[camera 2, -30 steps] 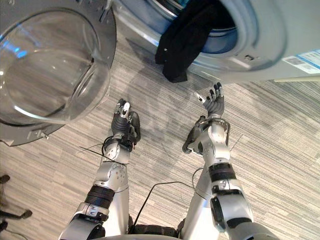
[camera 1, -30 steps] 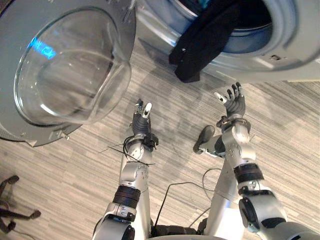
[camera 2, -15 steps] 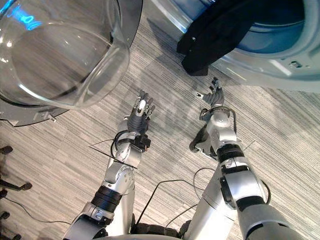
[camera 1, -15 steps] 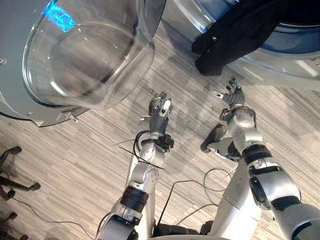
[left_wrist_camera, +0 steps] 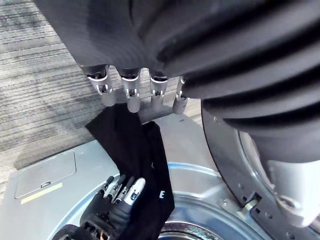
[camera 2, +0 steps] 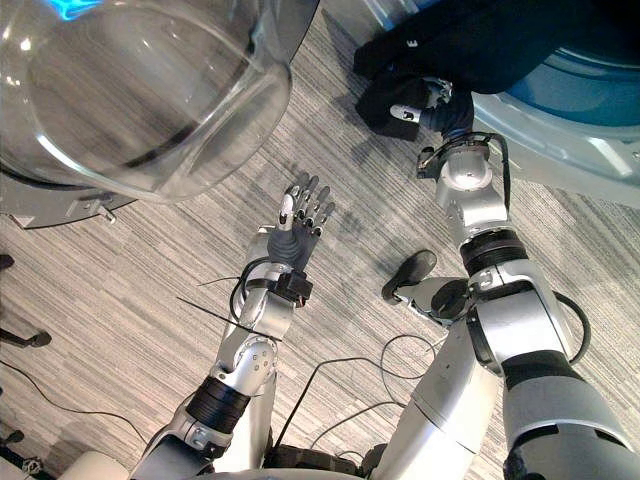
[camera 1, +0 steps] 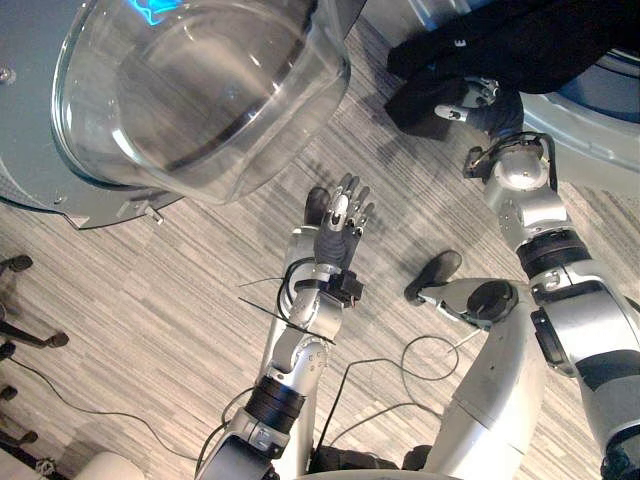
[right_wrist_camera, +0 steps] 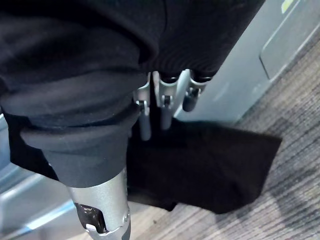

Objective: Pick up the laundry basket with both hands and put the clothes into the washing machine.

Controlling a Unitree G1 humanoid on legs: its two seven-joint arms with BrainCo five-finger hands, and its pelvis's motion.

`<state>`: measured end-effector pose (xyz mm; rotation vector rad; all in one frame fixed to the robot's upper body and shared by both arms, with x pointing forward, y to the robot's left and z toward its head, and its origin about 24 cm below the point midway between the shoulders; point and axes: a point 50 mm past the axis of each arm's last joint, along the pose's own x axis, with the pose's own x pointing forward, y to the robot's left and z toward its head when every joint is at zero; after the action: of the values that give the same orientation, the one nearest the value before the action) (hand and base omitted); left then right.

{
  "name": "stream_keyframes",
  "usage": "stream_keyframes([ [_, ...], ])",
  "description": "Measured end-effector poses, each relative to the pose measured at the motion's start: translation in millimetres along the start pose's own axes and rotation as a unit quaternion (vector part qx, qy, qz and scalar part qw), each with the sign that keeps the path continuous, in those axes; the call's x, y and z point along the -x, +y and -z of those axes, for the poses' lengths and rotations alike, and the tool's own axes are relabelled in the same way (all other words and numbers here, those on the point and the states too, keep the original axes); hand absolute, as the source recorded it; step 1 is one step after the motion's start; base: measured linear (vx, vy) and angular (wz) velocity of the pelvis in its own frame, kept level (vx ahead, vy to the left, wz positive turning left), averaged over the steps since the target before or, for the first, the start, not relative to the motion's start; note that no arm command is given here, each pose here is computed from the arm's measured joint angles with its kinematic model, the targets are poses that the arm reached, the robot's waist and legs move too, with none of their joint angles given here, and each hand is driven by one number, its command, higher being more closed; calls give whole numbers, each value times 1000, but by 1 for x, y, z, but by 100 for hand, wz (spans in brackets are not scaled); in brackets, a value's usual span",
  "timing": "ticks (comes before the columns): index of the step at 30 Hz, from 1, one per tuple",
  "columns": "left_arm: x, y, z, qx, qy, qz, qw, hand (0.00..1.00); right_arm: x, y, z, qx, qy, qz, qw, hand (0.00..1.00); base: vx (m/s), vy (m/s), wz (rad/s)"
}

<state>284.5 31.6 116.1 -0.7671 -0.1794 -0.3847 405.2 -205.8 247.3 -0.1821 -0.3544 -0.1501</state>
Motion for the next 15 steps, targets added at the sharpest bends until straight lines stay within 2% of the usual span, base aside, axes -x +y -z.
stream_keyframes([
  [1, 1, -1, 0, 2, -1, 2, 1000, 0, -1, 0, -2, 3, -2, -2, 1000, 0, -20, 18, 8],
  [2, 1, -3, 1, 5, 1, 7, 1000, 0, -3, 0, -5, 4, -3, -2, 1000, 100, -21, 22, 9],
  [15, 3, -5, 1, 7, 3, 8, 1000, 0, -19, 3, -20, -47, 24, 3, 999, 100, -7, 14, 3],
])
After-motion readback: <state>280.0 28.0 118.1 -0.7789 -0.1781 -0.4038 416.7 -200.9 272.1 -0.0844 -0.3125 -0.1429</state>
